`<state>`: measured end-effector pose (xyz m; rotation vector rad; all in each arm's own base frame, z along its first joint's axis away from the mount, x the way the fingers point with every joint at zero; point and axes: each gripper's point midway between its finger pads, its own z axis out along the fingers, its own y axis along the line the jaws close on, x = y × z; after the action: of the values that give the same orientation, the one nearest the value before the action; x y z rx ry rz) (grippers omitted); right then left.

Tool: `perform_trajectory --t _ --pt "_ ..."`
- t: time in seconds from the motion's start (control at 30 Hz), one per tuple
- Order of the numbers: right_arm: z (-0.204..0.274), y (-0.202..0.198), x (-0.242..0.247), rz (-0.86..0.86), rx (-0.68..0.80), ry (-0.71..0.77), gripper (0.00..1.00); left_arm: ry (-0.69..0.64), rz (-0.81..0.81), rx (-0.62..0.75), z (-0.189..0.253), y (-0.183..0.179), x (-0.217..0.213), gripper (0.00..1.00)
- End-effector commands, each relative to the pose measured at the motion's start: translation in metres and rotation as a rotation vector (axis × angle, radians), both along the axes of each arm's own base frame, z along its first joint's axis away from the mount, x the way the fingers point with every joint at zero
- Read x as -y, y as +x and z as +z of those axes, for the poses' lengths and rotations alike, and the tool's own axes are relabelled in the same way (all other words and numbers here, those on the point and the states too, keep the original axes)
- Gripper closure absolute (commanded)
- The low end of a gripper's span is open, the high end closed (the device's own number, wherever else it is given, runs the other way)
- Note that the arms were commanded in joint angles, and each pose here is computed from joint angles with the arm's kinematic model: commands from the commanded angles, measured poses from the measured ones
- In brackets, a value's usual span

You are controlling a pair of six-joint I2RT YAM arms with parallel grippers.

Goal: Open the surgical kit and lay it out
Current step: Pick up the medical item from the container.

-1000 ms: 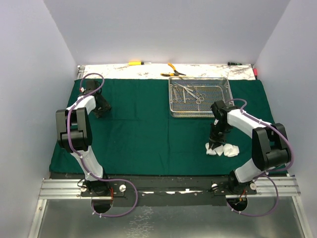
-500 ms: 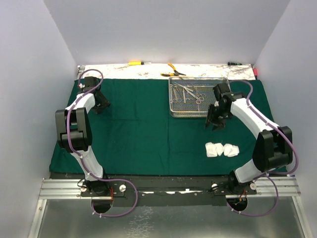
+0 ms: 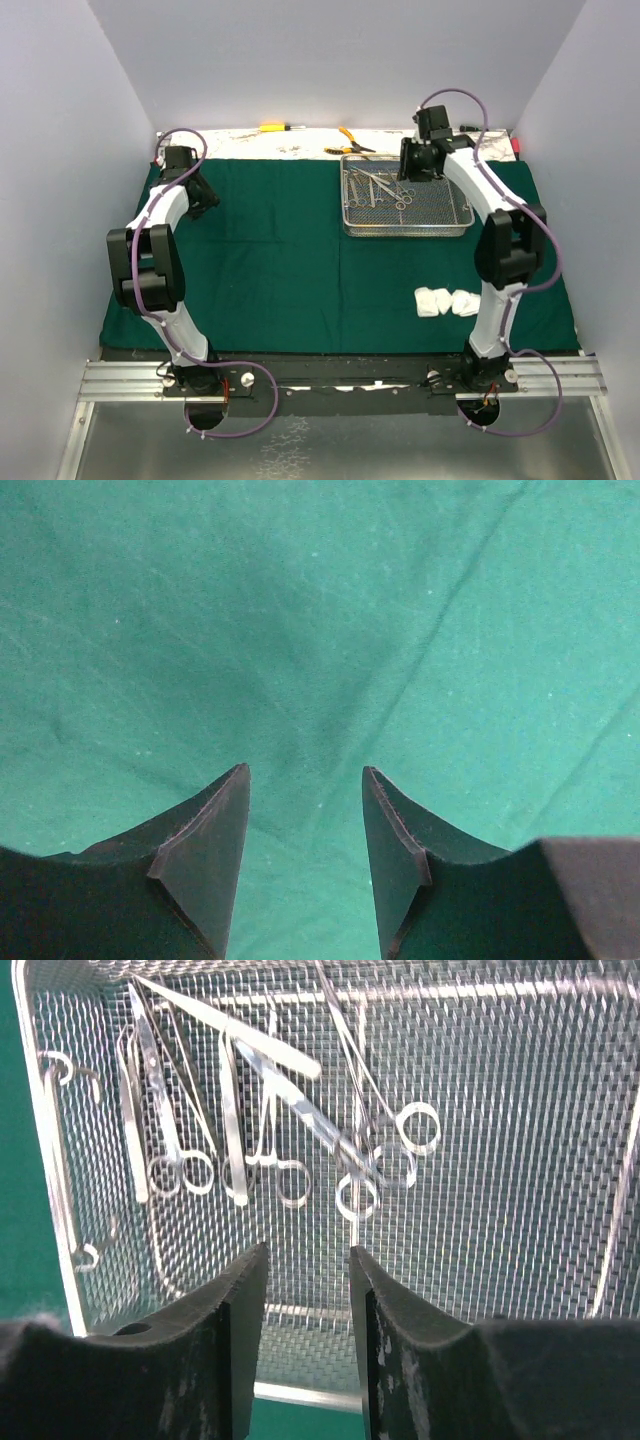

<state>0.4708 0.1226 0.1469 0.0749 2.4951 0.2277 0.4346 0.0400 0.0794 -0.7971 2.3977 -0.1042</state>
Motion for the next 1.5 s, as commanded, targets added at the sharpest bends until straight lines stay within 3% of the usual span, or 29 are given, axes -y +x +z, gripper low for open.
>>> perform_trajectory --t 0.0,0.33,0.63,0.93,1.23,1.3,1.37,1.47 --pt "-0.012 0.049 -0.014 0.173 0.081 -0.055 0.59 0.015 -0.074 0.089 0.036 0.011 0.006 0.49" --pt "-0.054 0.086 -0.068 0.251 0.095 0.097 0.60 0.017 -0.104 0.132 0.054 0.013 0.009 0.49" --pt "-0.104 0.085 -0.068 0.123 0.039 -0.066 0.63 -0.007 -0.091 0.138 0.054 0.021 0.011 0.49" --pt "-0.125 0.073 -0.074 0.155 0.007 -0.107 0.66 -0.032 -0.080 0.113 0.043 0.020 0.013 0.49" --pt "-0.140 0.072 -0.078 0.160 -0.014 -0.102 0.79 -0.033 -0.079 0.114 0.044 0.017 0.013 0.49" --pt "-0.140 0.072 -0.080 0.164 -0.014 -0.103 0.88 -0.035 -0.083 0.118 0.045 0.017 0.014 0.49" --pt "-0.130 0.074 -0.083 0.168 0.002 -0.099 0.98 -0.036 -0.088 0.130 0.050 0.019 0.015 0.49" --pt "-0.100 0.078 -0.089 0.163 0.057 -0.072 0.99 -0.032 -0.096 0.153 0.060 0.022 0.015 0.49"
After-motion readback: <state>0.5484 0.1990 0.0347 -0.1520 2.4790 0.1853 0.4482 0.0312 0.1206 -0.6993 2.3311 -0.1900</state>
